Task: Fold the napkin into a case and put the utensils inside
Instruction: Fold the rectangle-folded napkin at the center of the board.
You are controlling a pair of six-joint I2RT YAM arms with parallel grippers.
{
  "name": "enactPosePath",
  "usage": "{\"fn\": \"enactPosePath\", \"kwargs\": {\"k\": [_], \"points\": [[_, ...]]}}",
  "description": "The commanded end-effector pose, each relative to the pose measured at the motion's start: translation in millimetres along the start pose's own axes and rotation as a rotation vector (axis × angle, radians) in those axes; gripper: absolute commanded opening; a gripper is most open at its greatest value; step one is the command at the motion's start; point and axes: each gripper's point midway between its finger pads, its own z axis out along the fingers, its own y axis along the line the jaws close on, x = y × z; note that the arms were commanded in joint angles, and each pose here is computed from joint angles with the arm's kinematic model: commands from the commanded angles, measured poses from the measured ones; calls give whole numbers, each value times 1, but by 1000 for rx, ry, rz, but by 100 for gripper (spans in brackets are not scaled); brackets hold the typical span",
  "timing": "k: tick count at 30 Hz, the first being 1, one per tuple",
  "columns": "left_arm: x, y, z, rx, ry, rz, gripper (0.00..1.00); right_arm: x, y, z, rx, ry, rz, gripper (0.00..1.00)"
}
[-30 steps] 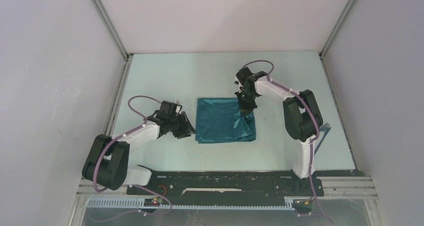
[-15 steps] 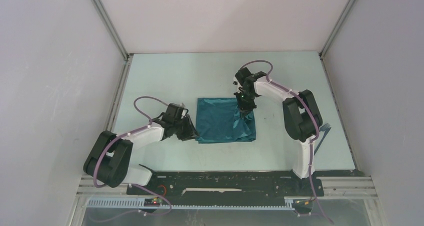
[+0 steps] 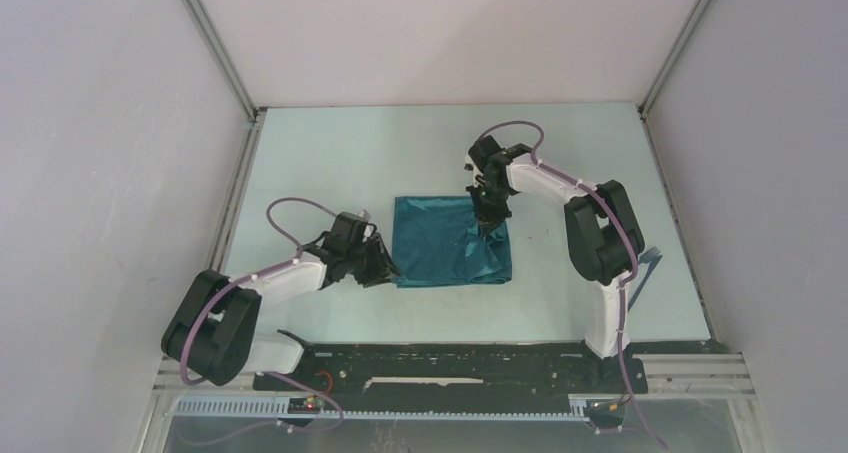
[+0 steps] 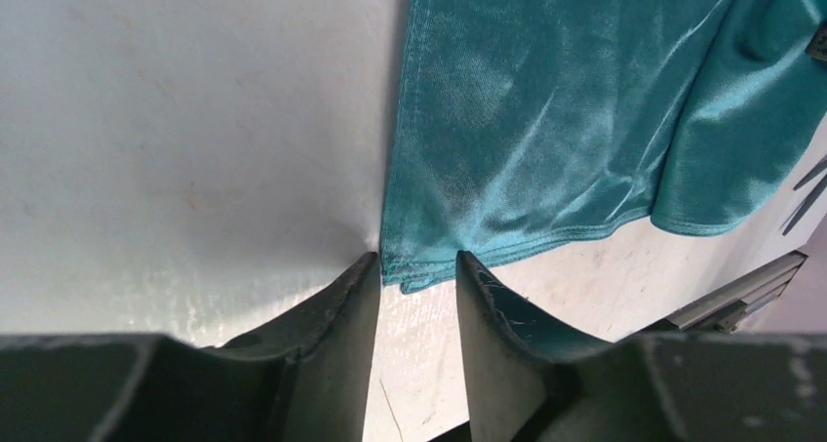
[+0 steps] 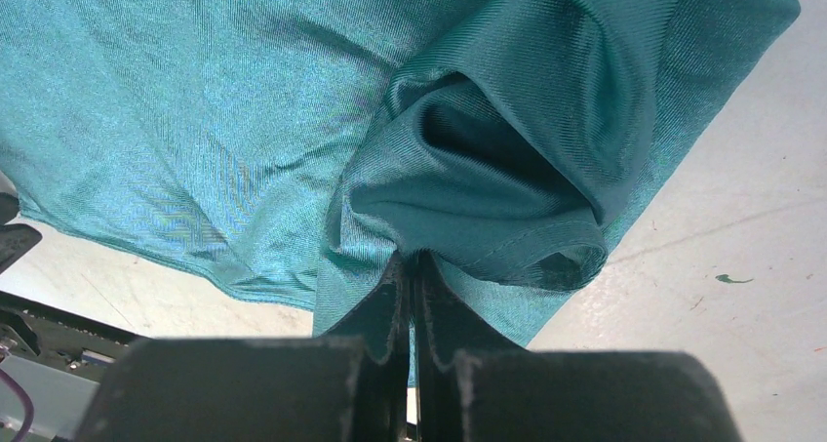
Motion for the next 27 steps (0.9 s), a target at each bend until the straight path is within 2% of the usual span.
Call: {"fn": "enactPosePath", "kwargs": {"k": [1, 5, 11, 16, 20, 27], "points": [[13, 14, -7, -49, 7, -3, 45, -15, 11, -22, -24, -69, -40, 0], [9, 16, -10, -62, -19, -3, 46, -15, 11, -21, -26, -65, -43, 0], [14, 12, 4, -37, 21, -27, 40, -15, 12, -20, -30, -65, -44, 0], [10, 10, 3, -34, -3, -17, 27, -14, 12, -20, -29, -65, -44, 0], [11, 7, -2, -23, -9, -12, 1, -14, 11, -21, -24, -67, -43, 0], [22, -2, -9, 16, -1, -11, 0, -15, 13, -24, -42, -65, -40, 0]]}}
